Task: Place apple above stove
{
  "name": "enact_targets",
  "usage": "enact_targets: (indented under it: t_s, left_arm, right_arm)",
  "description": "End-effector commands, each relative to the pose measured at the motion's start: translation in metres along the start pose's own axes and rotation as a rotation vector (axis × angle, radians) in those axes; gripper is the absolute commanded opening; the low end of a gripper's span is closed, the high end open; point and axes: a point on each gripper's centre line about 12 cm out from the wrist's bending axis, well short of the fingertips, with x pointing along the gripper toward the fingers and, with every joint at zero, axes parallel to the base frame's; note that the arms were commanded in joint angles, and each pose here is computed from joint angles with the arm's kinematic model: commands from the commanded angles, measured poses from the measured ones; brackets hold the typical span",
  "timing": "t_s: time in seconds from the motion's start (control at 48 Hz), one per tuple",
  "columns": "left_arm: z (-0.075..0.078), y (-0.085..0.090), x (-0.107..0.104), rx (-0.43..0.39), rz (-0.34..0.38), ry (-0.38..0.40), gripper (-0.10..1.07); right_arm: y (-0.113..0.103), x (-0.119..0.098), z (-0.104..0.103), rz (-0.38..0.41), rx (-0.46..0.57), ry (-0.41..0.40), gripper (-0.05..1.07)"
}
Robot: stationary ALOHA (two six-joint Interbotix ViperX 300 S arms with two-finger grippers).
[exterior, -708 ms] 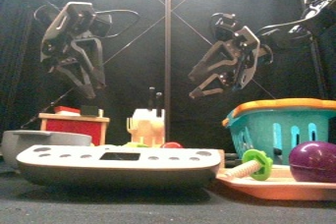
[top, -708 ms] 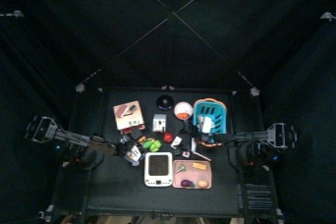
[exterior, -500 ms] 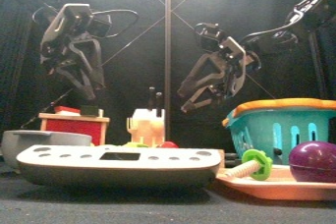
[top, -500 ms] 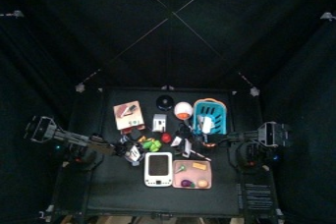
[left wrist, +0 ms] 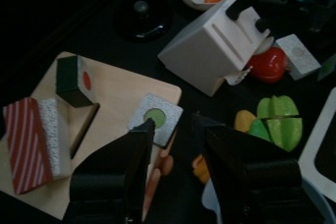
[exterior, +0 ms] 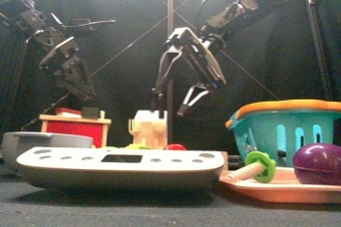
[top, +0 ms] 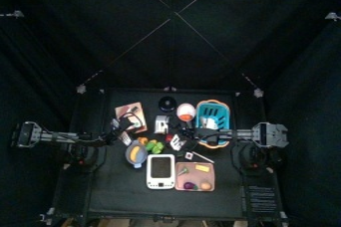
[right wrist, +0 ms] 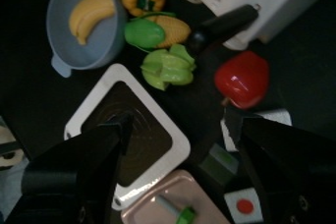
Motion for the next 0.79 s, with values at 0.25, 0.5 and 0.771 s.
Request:
enact_targets:
  t_s: [0.25,0.5,0.771]
  left_arm:
    - [-0.016,0.007,-0.011,-0.010,-0.033,-0.010,0.77]
    - [-0.028,0.009,-0.011,-0.024,-0.034,0.017,0.77]
    - [-0.032,0.010,-0.011,-0.023,-0.030,0.029,0.77]
  right_arm:
    - [0.033,0.040,-0.038,-0.145,0.051,-0.343,1.03]
    - [0.026,0.072,-0.046,-0.249,0.051,-0.361,1.03]
    - [0.025,0.088,-0.038,-0.272,0.051,-0.362,1.03]
